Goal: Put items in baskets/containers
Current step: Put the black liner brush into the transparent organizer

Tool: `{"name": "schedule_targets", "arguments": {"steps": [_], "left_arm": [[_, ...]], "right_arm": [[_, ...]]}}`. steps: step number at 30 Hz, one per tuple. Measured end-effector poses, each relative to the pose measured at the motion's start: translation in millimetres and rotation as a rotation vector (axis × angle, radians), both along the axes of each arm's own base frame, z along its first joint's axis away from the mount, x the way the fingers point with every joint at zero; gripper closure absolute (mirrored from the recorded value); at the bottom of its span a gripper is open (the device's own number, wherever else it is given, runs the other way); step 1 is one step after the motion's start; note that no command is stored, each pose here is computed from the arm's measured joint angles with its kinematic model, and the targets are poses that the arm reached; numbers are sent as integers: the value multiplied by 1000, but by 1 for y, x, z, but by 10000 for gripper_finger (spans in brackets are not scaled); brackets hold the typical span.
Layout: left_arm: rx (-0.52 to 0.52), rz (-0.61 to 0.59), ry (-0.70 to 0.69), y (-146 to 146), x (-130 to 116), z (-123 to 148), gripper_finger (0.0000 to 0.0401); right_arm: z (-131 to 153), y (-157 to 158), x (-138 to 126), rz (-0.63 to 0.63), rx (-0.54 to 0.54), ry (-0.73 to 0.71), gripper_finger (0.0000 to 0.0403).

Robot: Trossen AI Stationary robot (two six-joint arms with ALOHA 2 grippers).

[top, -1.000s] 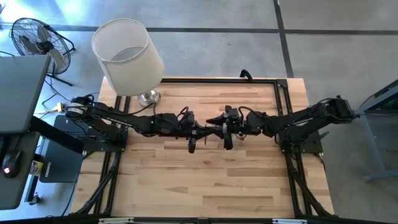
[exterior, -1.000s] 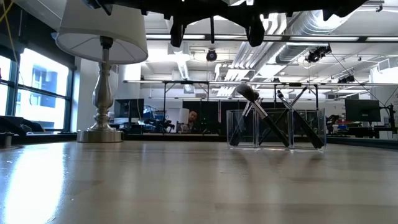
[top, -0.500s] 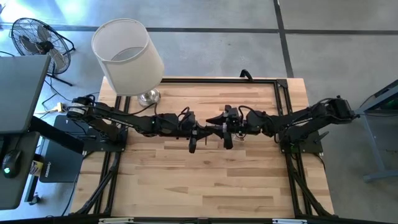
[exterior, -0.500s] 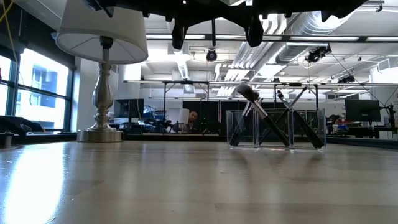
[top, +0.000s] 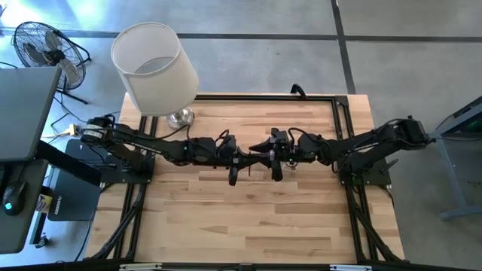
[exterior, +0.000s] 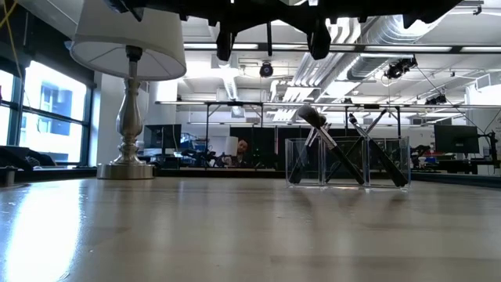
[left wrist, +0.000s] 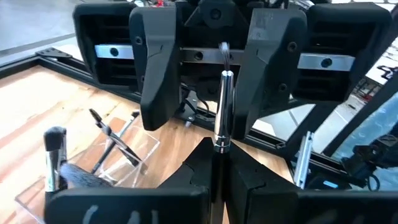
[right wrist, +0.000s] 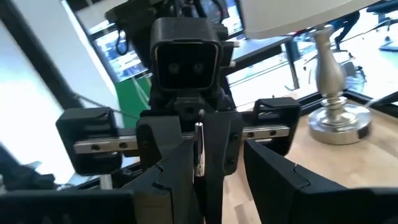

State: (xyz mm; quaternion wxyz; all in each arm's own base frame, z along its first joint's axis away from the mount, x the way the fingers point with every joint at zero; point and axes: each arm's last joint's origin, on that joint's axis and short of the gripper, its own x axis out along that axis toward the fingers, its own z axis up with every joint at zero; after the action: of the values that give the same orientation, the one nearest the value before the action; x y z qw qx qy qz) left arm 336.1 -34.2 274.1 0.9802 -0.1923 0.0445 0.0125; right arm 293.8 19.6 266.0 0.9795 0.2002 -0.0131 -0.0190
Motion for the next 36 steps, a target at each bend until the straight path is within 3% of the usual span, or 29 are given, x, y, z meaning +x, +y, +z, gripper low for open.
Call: {"name": "schedule_targets", "arguments": {"steps": [12, 36], "left_arm": [[-1, 1, -8, 0, 0, 1, 389], [-13, -13, -37, 0, 0, 4, 389]], "right_arm": [[1, 1, 0, -60, 8, -8, 269], [1, 4, 0, -10, 71, -11, 269]]}}
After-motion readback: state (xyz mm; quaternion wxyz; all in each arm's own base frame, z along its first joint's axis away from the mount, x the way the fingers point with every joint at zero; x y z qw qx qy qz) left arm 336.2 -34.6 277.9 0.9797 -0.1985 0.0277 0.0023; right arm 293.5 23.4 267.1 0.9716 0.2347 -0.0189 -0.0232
